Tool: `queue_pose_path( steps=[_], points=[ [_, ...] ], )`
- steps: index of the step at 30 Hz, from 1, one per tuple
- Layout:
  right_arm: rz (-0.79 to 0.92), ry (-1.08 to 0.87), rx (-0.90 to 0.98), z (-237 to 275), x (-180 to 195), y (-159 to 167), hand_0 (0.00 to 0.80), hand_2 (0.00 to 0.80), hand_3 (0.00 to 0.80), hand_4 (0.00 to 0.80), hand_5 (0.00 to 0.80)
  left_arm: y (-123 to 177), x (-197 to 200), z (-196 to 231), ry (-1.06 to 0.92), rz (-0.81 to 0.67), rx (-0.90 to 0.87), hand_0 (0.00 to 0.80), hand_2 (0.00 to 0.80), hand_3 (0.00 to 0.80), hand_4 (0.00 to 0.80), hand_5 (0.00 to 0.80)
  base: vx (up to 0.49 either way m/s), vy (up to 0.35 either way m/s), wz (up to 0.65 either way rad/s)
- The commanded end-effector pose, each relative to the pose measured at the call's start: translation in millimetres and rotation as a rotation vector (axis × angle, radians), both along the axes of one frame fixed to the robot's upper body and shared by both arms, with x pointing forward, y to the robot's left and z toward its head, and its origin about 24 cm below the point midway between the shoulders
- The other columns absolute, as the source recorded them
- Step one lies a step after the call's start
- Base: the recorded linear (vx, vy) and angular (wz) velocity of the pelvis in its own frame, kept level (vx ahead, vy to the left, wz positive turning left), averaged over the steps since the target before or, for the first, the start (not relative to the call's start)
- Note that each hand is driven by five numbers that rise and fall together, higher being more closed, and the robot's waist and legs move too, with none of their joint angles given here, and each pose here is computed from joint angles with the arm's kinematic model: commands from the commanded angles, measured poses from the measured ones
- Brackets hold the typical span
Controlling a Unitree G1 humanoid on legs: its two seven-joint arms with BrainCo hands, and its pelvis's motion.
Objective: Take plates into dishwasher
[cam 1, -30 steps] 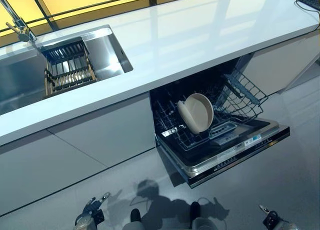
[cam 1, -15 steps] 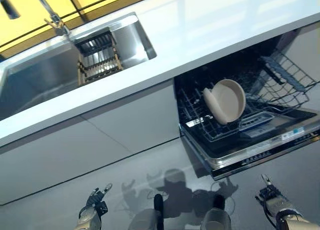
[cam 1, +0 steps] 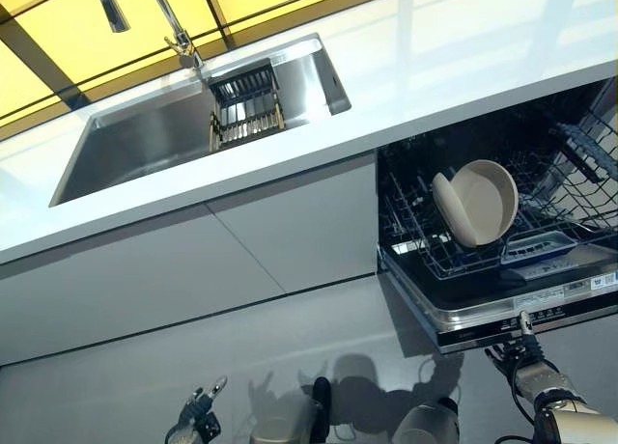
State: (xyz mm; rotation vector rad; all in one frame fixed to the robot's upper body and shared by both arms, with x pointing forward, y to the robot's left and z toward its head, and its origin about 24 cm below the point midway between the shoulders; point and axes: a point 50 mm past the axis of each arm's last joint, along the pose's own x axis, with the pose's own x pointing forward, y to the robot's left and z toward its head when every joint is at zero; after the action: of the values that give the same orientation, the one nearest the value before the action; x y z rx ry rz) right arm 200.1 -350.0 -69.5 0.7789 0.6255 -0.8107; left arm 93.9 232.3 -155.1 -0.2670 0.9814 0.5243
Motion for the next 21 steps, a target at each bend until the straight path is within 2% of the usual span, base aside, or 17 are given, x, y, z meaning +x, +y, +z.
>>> queue_pose_path(
  steps=[1, 8, 21],
  points=[
    [0.331, -0.685, 0.016, 115.9, 140.3, 60.7, 0.0, 0.0, 0.0, 0.0, 0.0, 23.0, 20.8, 13.3, -0.063, -0.021, 0.083, 0.0, 0.0, 0.0, 0.0, 0.0, 0.047, -0.074, 0.02],
    [0.377, -0.873, 0.008, 153.8, 157.8, 69.7, 0.0, 0.0, 0.0, 0.0, 0.0, 28.8, 20.3, 17.0, -0.051, -0.092, 0.118, 0.0, 0.0, 0.0, 0.0, 0.0, 0.097, -0.077, 0.07],
    [0.379, -0.966, -0.005, 177.2, 164.0, 66.5, 0.0, 0.0, 0.0, 0.0, 0.0, 40.5, 4.6, 16.6, -0.015, -0.129, 0.138, 0.0, 0.0, 0.0, 0.0, 0.0, 0.039, -0.027, 0.02]
  ],
)
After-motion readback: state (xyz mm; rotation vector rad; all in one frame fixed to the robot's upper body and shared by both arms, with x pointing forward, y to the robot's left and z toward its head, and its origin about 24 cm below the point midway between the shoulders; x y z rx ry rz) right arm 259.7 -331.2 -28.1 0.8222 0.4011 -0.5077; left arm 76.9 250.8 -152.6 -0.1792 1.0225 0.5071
